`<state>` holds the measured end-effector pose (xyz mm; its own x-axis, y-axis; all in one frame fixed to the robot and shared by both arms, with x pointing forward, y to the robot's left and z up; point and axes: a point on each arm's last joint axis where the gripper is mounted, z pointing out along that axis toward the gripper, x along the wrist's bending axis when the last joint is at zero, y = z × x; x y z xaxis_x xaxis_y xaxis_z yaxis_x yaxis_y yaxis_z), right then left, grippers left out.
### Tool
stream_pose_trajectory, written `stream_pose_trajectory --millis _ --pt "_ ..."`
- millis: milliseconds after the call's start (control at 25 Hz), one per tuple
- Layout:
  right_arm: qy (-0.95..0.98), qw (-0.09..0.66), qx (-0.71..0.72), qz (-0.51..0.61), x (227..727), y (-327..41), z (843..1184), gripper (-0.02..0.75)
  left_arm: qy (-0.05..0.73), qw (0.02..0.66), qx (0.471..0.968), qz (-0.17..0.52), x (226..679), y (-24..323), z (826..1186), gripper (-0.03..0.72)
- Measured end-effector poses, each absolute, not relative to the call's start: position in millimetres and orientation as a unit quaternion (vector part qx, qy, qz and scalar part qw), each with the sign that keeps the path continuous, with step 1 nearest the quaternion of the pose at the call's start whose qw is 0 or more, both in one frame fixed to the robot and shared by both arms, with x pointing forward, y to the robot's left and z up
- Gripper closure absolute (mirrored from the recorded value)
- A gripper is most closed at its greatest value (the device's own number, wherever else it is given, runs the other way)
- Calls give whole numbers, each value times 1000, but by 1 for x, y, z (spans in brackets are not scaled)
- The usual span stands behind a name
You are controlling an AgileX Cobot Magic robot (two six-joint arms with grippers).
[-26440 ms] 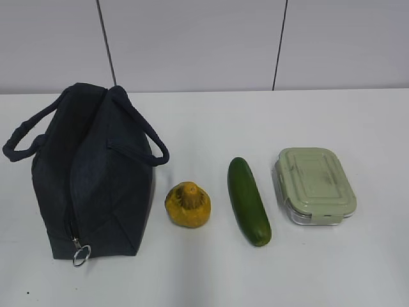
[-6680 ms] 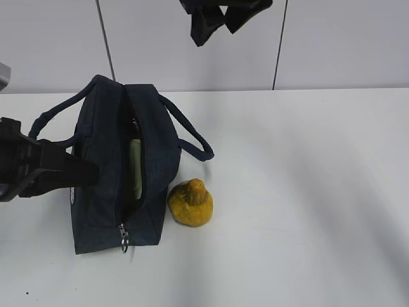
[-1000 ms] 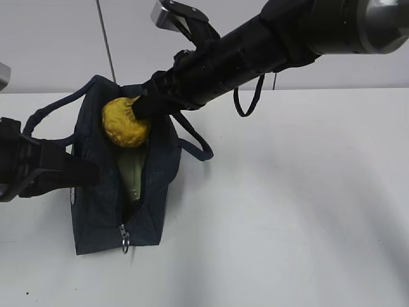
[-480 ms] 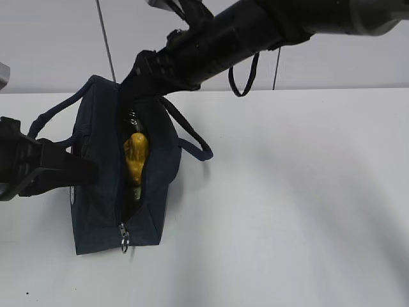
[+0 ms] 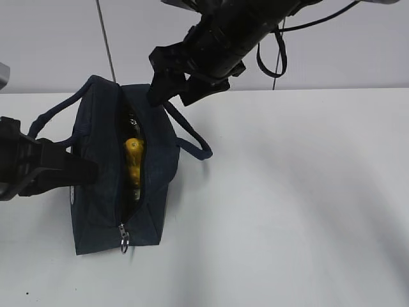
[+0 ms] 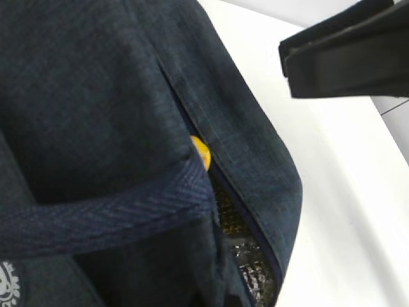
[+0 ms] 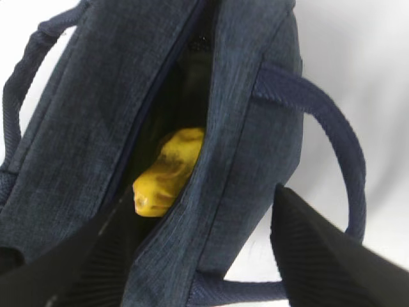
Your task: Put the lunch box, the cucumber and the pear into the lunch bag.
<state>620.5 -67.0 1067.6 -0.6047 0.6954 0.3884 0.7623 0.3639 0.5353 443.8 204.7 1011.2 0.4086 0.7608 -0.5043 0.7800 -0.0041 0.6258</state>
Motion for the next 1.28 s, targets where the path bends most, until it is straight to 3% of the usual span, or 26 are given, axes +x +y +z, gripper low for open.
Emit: stream_pose_trajectory --millis 360,520,640,760,840,1280 --pt "-823 82 -466 -312 630 -62 1031 230 544 450 708 -11 444 205 1011 704" --pt "-822 92 -471 -306 635 -58 1019 288 544 450 708 -11 444 205 1011 704" --pt "-821 95 -473 -305 637 -57 1015 402 544 450 708 -11 444 205 1011 704" --pt "-822 93 -470 -308 638 -57 1018 629 545 451 707 -11 444 205 1011 704" --pt "-823 91 -468 -309 638 -57 1021 713 546 451 706 -8 444 205 1011 704" --pt "-847 -2 -480 -227 641 -78 1045 732 542 475 693 4 459 202 1028 704"
